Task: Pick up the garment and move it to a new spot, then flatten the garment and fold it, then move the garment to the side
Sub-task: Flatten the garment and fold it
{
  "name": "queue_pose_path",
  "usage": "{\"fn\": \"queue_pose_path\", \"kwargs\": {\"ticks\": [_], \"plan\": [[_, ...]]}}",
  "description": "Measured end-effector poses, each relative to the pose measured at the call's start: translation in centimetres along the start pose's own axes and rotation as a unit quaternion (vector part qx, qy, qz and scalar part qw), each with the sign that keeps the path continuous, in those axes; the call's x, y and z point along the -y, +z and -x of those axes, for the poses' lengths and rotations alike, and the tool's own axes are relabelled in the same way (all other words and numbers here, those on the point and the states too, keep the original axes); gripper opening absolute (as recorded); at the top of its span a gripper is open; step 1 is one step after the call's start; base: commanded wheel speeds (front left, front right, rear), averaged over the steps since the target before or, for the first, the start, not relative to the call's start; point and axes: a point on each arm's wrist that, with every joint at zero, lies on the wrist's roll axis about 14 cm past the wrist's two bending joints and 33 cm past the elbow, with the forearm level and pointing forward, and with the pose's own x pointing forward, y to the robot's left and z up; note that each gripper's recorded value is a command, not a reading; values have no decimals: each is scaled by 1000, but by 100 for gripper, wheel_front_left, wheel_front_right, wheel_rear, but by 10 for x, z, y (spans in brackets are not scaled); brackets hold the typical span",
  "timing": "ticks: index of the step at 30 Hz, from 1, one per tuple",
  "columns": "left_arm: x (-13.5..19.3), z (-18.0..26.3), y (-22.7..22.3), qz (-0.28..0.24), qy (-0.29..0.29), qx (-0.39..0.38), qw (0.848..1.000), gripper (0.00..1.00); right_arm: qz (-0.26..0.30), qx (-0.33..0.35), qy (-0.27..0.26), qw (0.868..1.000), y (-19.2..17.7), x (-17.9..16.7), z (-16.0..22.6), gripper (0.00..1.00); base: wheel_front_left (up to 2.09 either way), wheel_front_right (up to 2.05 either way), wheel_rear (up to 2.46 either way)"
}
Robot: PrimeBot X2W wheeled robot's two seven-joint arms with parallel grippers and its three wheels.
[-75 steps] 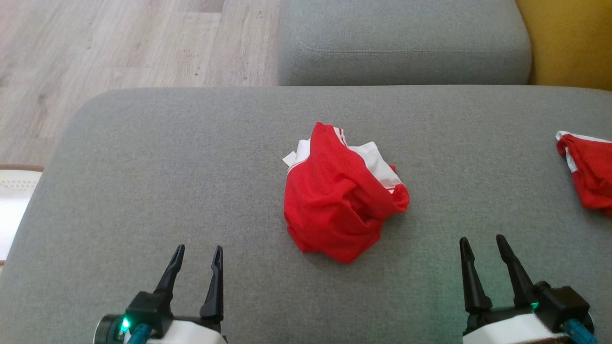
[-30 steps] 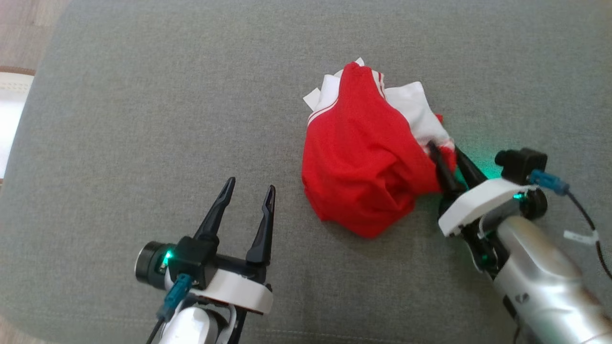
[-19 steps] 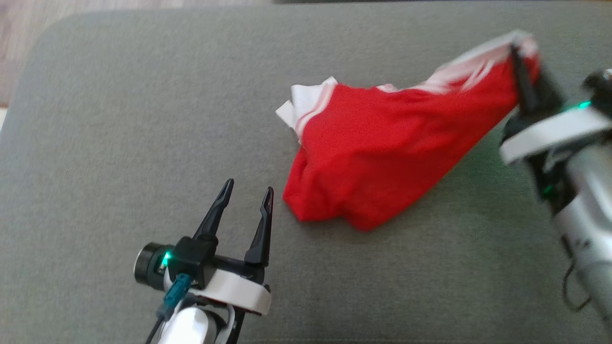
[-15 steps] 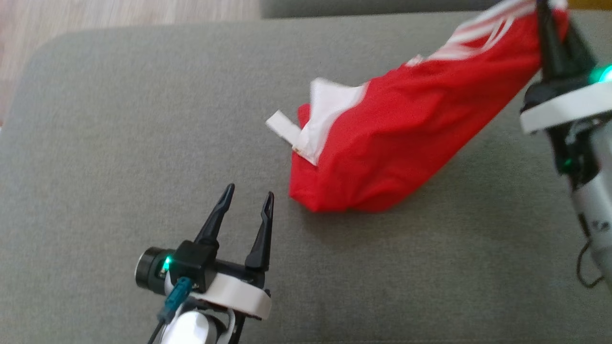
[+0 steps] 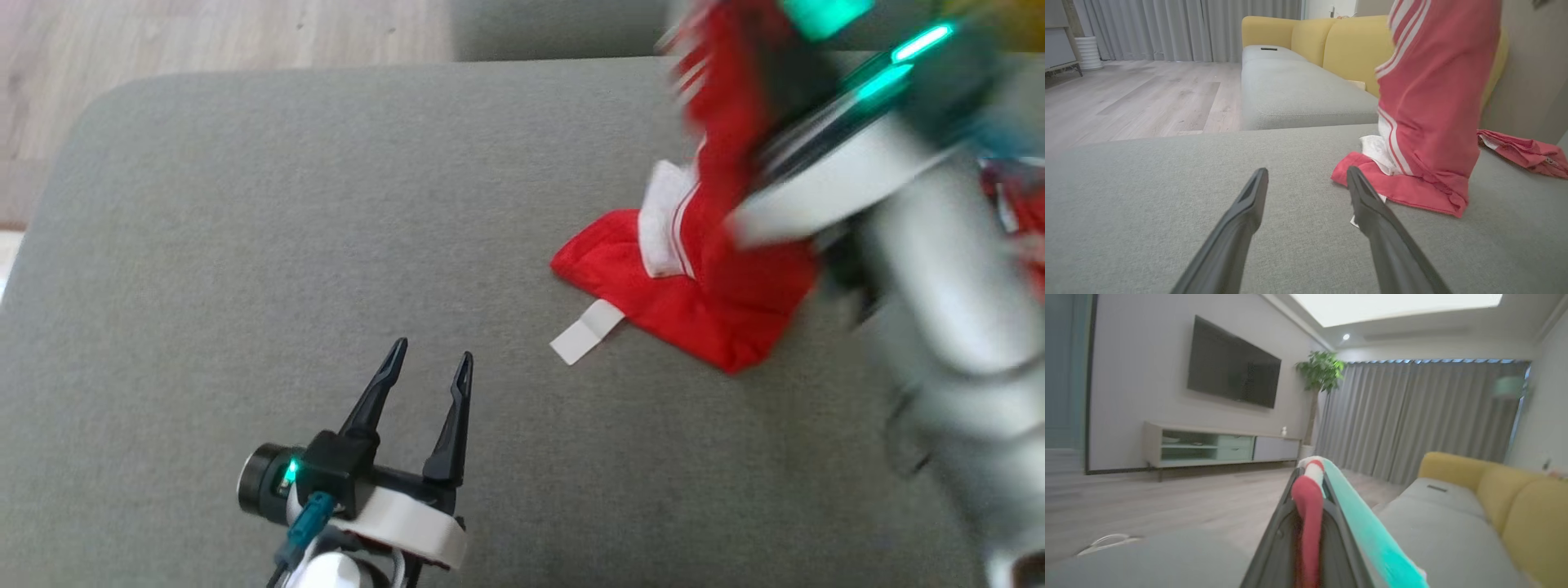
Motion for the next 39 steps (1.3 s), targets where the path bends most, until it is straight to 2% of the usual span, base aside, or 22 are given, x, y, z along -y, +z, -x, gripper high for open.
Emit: {"fn": "queue_pose_path", "kwargs": {"ticks": [2, 4, 6, 9, 10, 11, 12, 16, 19, 21, 25, 29, 34, 39], "plan": [[-3, 1, -2, 0, 5, -3, 1000, 100, -35, -40, 39, 998, -34, -41, 5, 0, 0, 0, 0], [-7, 3, -4, 2, 12, -7, 1000, 100, -77, -91, 72, 990, -73, -82, 20, 0, 0, 0, 0], [-11, 4, -5, 3, 20, -10, 1000, 100, -115, -143, 100, 978, -108, -120, 41, 0, 0, 0, 0], [-19, 6, -7, 2, 34, -13, 999, 100, -156, -197, 135, 959, -140, -164, 69, 0, 0, 0, 0], [-22, 6, -7, 1, 39, -13, 999, 100, -166, -208, 141, 953, -146, -174, 75, 14, 0, 0, 0], [-24, 6, -7, 1, 43, -13, 999, 100, -175, -217, 147, 949, -151, -182, 80, 87, 0, 0, 0], [-26, 6, -7, 0, 45, -13, 999, 100, -184, -218, 152, 946, -151, -188, 82, 100, 0, 0, 0], [-27, 5, -6, 0, 46, -11, 999, 100, -215, -199, 161, 943, -139, -202, 80, 100, 0, 0, 0], [-24, 1, -2, -1, 39, -5, 999, 100, -207, -185, 164, 947, -131, -196, 80, 100, 0, 0, 0], [-19, -4, 1, -1, 29, 1, 1000, 100, -196, -169, 153, 954, -123, -181, 79, 100, 0, 0, 0], [-6, -7, -13, 9, 2, -20, 1000, 100, -172, -148, 78, 971, -117, -124, 87, 100, 0, 0, 0], [6, 1, -54, 40, -19, -87, 995, 100, -164, -170, -12, 972, -130, -79, 127, 100, 0, 0, 0], [16, 22, -110, 81, -23, -184, 979, 100, -157, -191, -78, 966, -136, -56, 164, 100, 0, 0, 0], [22, 16, -124, 71, -35, -208, 975, 100, -152, -178, -110, 966, -127, -46, 171, 100, 0, 0, 0]]}}
